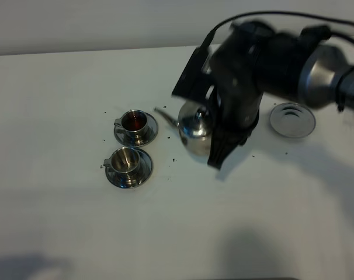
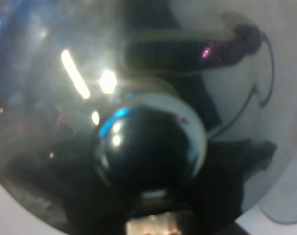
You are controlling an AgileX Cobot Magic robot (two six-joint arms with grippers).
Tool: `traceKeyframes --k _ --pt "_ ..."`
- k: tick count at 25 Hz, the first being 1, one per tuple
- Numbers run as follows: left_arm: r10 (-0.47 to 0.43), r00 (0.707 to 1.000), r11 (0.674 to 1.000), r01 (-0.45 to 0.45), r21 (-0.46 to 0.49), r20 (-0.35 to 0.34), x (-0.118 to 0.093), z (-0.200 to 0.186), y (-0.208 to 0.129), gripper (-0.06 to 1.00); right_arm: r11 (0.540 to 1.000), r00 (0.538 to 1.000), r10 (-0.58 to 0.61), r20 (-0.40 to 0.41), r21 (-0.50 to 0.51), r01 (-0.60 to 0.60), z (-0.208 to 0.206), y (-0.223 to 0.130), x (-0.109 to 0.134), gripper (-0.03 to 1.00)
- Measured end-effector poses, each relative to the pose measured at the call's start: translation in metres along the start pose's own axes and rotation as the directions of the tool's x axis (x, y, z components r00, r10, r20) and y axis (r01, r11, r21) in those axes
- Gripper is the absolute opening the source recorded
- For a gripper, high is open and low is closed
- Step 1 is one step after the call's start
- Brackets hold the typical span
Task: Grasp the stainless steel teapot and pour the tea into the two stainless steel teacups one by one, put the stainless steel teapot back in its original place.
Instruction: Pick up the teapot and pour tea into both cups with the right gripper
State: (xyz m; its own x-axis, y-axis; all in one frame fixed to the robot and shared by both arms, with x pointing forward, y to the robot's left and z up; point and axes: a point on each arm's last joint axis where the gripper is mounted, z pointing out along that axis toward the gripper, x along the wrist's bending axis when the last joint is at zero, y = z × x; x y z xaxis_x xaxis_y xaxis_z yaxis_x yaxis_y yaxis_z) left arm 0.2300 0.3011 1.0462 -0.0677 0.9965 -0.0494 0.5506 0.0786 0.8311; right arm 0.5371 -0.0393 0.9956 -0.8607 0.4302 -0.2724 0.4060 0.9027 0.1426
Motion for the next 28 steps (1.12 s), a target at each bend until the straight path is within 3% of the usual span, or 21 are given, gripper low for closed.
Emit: traceKeyframes --k 7,12,21,28 --pt "0.0 1.0 1.0 0.0 0.0 0.0 0.0 0.0 0.0 0.36 0.976 0.975 -0.193 0.114 -0.078 0.203 0.01 0.018 0.031 0.18" --pt "0.0 1.0 1.0 0.0 0.0 0.0 0.0 0.0 0.0 0.36 0.946 0.931 -0.318 0.179 0.0 0.323 0.034 0.022 0.037 0.18" --pt "0.002 1.0 1.0 -0.002 0.0 0.0 0.0 0.0 0.0 0.36 0.856 0.8 -0.507 0.321 0.081 0.51 0.035 0.032 0.047 0.18" --pt "0.002 1.0 1.0 -0.002 0.0 0.0 0.0 0.0 0.0 0.36 0.824 0.757 -0.561 0.335 0.138 0.55 0.053 0.037 0.047 0.18"
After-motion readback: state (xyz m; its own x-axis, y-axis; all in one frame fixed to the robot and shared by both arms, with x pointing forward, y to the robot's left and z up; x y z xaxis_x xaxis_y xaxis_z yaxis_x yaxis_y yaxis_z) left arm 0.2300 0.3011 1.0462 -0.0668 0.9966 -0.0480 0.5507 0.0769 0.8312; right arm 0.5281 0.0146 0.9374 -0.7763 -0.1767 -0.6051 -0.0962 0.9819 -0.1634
